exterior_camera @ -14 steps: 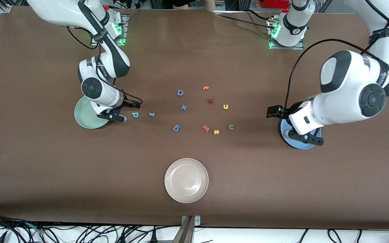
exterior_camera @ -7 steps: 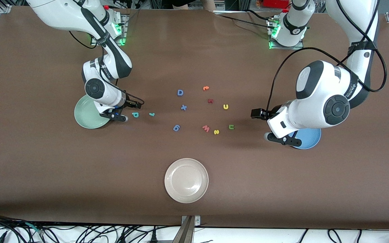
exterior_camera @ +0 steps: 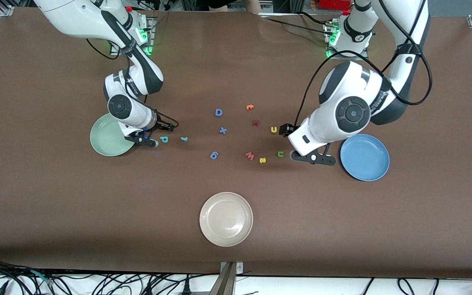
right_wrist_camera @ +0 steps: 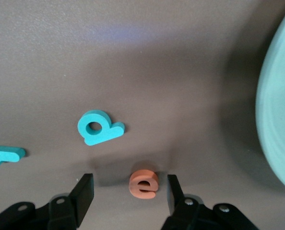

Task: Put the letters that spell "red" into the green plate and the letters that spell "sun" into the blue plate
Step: 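Reach the right gripper to the orange e while the left gripper reaches the yellow u, then grasp the orange e with the right gripper while the left gripper grasps the u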

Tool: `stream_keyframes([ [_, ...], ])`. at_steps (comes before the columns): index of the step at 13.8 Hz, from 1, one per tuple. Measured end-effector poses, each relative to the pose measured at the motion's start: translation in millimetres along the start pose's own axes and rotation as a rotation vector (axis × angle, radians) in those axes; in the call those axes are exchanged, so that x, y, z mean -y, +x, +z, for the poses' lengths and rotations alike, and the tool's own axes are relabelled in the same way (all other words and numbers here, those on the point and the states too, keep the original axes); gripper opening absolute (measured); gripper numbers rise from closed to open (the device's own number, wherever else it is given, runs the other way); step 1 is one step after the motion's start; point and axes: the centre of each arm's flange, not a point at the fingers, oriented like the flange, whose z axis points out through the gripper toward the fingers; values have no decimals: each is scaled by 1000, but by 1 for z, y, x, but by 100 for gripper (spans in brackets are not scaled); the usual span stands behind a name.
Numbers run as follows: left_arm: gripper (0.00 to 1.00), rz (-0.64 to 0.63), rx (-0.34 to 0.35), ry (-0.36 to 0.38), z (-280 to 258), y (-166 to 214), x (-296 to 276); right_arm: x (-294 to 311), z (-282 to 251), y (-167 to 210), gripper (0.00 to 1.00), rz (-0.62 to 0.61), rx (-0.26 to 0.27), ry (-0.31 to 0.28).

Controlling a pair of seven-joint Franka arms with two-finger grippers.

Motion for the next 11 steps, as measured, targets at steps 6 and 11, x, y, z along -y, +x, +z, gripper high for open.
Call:
stream_keyframes([
  [6,100,-67,-125,53,92,-40,-40,-3,5,-3,61,4,11,-7],
  [11,100,-112,-208,65,157,-76,-38,-6,7,-2,56,10,14,-10],
])
